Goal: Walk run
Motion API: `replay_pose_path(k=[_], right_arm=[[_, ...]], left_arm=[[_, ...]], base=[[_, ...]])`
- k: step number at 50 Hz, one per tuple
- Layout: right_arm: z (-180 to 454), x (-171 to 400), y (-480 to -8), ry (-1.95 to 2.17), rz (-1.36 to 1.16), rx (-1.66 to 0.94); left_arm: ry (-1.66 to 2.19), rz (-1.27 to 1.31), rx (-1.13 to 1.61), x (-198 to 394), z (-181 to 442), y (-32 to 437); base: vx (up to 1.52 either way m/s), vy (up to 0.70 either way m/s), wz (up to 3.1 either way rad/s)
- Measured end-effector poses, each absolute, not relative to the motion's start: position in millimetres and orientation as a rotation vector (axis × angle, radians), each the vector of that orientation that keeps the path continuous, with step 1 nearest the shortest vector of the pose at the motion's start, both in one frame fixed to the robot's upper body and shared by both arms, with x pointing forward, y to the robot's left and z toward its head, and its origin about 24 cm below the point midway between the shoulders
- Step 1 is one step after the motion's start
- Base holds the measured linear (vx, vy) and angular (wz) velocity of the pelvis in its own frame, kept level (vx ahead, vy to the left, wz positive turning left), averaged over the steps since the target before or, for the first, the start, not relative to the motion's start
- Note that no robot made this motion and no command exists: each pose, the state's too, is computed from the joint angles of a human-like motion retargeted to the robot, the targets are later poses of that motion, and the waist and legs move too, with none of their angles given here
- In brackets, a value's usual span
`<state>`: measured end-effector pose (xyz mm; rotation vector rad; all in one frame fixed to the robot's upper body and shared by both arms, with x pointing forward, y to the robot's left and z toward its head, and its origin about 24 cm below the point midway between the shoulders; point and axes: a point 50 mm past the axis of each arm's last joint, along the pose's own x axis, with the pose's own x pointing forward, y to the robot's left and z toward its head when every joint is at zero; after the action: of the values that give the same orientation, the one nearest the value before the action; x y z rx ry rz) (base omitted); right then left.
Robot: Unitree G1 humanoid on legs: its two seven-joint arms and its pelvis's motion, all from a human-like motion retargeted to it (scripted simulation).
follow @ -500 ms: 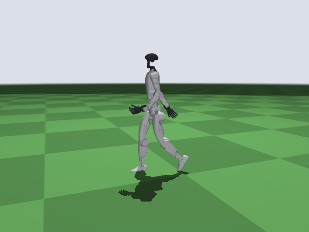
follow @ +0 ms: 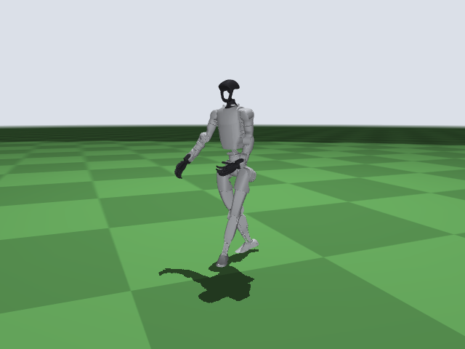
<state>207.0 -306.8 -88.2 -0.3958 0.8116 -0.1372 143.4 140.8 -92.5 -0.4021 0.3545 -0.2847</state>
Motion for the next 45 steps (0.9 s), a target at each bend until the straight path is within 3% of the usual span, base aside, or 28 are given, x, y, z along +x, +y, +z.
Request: replay_pose_path(k=[8, 16, 21, 27, 35, 40, 45], right_arm=[[-149, 106, -268, 1.193, -0.021, -0.355], [-169, -49, -214, 1.676, 0.066, -0.041], [-167, -93, -164, 1.759, 0.097, 0.154], [-168, -91, -146, 1.739, 0.300, 0.138], [-165, -80, -208, 1.786, 0.197, -0.142], [-167, -40, -231, 1.676, 0.011, -0.071], [-168, 35, -243, 1.453, -0.023, -0.142]], left_arm=[[0.400, -0.232, -0.493, 143, -101, 143], [0.305, -0.366, -0.436, 177, -82, 136], [0.252, -0.459, -0.392, 199, -68, 132], [0.241, -0.437, -0.353, 202, -67, 138], [0.366, -0.239, -0.388, 142, -96, 158], [0.441, -0.152, -0.451, 123, -109, 143], [0.442, -0.173, -0.479, 119, -109, 140]], base=[[0.84, 0.00, 1.27], [0.58, 0.04, 2.95], [0.51, -0.29, 3.64], [0.55, -0.26, 2.13], [0.90, -0.07, 1.23], [0.70, -0.18, 1.66], [0.59, -0.30, 1.09]])
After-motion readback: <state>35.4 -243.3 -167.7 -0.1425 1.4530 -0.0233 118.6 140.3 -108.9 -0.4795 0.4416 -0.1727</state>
